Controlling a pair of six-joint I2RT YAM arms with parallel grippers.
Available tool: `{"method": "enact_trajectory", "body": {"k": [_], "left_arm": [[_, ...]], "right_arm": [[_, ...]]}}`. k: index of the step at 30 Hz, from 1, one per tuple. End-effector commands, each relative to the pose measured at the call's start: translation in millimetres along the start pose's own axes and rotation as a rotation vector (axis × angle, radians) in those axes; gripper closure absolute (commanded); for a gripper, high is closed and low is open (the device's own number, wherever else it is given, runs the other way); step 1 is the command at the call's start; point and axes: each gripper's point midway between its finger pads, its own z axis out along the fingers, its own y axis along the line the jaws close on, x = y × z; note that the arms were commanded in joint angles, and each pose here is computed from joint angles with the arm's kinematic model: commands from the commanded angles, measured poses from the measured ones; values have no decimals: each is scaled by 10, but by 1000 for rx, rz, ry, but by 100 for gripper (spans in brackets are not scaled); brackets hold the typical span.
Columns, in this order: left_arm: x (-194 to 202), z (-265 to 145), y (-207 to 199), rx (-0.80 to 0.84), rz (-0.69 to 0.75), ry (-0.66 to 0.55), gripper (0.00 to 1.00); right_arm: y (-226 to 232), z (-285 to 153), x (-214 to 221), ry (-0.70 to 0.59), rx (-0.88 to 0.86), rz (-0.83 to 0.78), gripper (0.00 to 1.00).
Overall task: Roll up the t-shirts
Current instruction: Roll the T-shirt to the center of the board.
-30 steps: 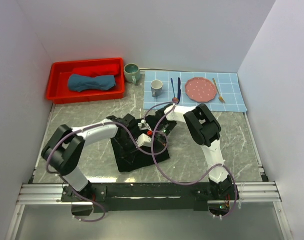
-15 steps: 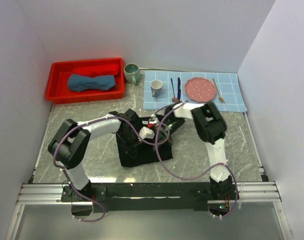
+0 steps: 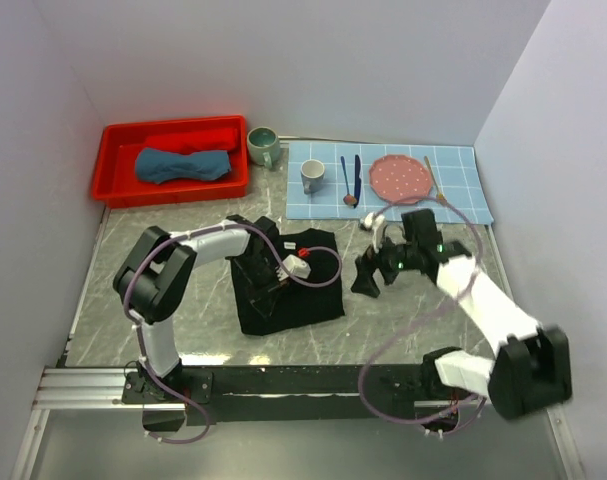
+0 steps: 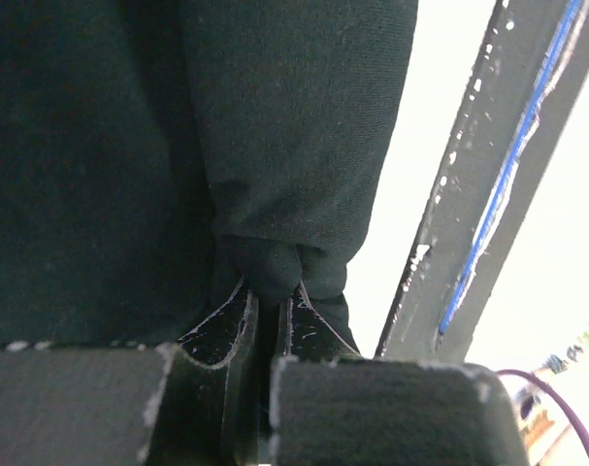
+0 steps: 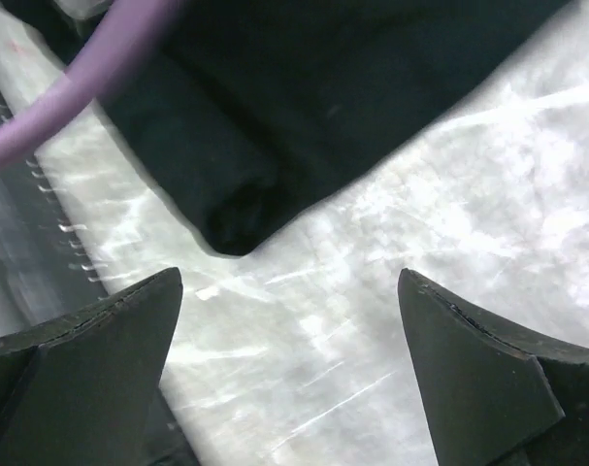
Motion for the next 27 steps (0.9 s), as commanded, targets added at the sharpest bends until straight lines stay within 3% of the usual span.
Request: {"method": "enact_trajectory", "body": {"k": [1, 5, 7, 8, 13, 19, 24, 27], "left_arm": [[423, 147, -58, 101, -6, 185, 99], [454, 192, -42, 144, -21, 216, 99], [459, 198, -52, 161, -25, 223, 99], [470, 202, -57, 175, -35, 233, 99], [472, 235, -54, 248, -63, 257, 99], [341, 147, 49, 270, -100, 211, 99], [335, 101, 77, 306, -130, 200, 99], [308, 84, 87, 321, -137, 191, 99]], "right_arm": [[152, -18, -283, -164, 177, -528, 0], [562, 163, -316, -329, 156, -849, 0], [709, 363, -121, -274, 118, -1004, 0], [792, 384, -278, -347, 147, -1072, 0], [1070, 610, -196, -435, 84, -1380, 4], [1243, 761, 8, -394, -58, -1440, 14], [1457, 675, 46, -471, -122, -1505, 11], [1515, 645, 159, -438, -187, -1476, 12]]}}
